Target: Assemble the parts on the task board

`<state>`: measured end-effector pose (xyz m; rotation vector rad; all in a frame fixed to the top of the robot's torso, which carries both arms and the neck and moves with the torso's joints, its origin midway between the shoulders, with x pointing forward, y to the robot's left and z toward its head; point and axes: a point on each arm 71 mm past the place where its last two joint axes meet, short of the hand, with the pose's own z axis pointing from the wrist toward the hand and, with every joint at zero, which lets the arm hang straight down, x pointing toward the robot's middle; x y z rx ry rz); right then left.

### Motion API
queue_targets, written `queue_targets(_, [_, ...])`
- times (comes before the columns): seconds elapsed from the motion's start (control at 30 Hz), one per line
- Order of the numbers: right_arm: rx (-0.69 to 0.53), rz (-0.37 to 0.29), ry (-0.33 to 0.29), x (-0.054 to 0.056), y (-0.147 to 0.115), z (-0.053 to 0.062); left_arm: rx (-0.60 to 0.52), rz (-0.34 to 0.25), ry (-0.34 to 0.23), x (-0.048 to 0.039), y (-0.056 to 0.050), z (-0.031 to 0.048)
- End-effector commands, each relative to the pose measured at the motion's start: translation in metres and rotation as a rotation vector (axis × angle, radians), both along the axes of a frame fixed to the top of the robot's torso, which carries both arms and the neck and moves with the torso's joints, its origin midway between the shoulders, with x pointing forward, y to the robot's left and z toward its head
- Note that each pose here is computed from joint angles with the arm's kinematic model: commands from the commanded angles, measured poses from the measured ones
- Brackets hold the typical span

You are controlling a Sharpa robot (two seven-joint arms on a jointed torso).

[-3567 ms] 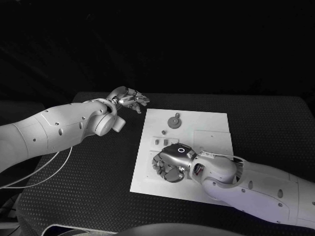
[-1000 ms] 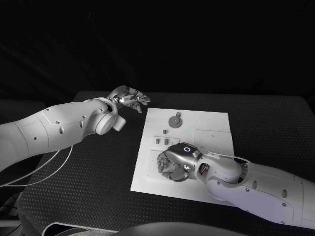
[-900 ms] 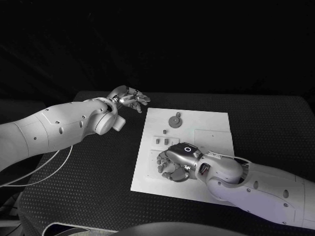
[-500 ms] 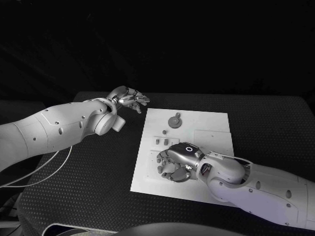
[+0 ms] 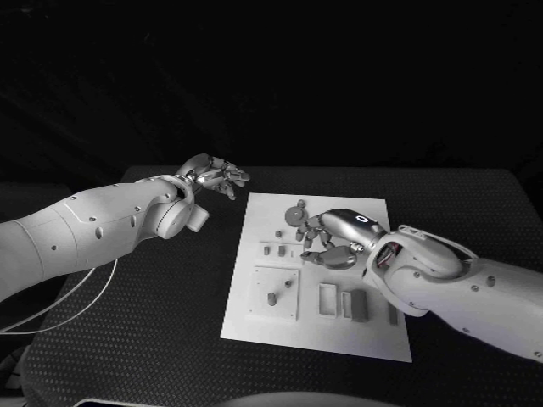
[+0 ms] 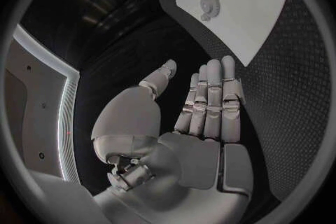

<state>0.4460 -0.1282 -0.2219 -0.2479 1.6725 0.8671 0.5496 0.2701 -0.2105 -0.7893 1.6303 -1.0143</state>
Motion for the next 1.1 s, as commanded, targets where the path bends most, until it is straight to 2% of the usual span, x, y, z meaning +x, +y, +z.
queue_targets(0.03, [0.002, -0.111, 0.245, 0.009, -0.021, -0.006, -0.012, -0.002, -0.013, 0.0013, 0.001, 0.0015])
queue_targets(0.1, [-0.009, -0.153, 0.270, 0.016, -0.036, -0.001, -0.013, -0.001, -0.014, 0.0020, 0.001, 0.0012])
queue_targets(0.13, [-0.024, -0.177, 0.307, 0.018, -0.050, -0.001, -0.016, -0.005, -0.014, 0.0027, 0.000, 0.0007])
queue_targets(0.27, [-0.137, -0.145, 0.480, 0.015, -0.070, -0.006, -0.026, -0.023, -0.015, 0.0014, -0.001, -0.0002])
queue_targets(0.3, [-0.150, -0.155, 0.493, 0.015, -0.075, -0.005, -0.029, -0.027, -0.018, 0.0003, -0.001, -0.0006])
queue_targets(0.4, [-0.192, -0.176, 0.515, 0.013, -0.085, -0.006, -0.034, -0.032, -0.023, -0.0012, 0.000, -0.0005])
queue_targets(0.5, [-0.233, -0.206, 0.497, 0.010, -0.091, -0.005, -0.041, -0.031, -0.024, -0.0020, 0.001, -0.0001])
queue_targets(0.67, [-0.298, -0.273, 0.572, 0.002, -0.101, -0.010, -0.050, -0.035, -0.022, -0.0046, -0.001, 0.0002])
queue_targets(0.87, [-0.349, -0.292, 0.664, -0.011, -0.100, -0.024, -0.056, -0.048, -0.017, -0.0066, -0.005, -0.0001])
queue_targets(0.97, [-0.368, -0.299, 0.673, -0.015, -0.097, -0.030, -0.058, -0.052, -0.014, -0.0073, -0.007, -0.0012])
queue_targets(1.1, [-0.403, -0.305, 0.630, -0.015, -0.092, -0.035, -0.062, -0.055, -0.006, -0.0073, -0.010, -0.0050])
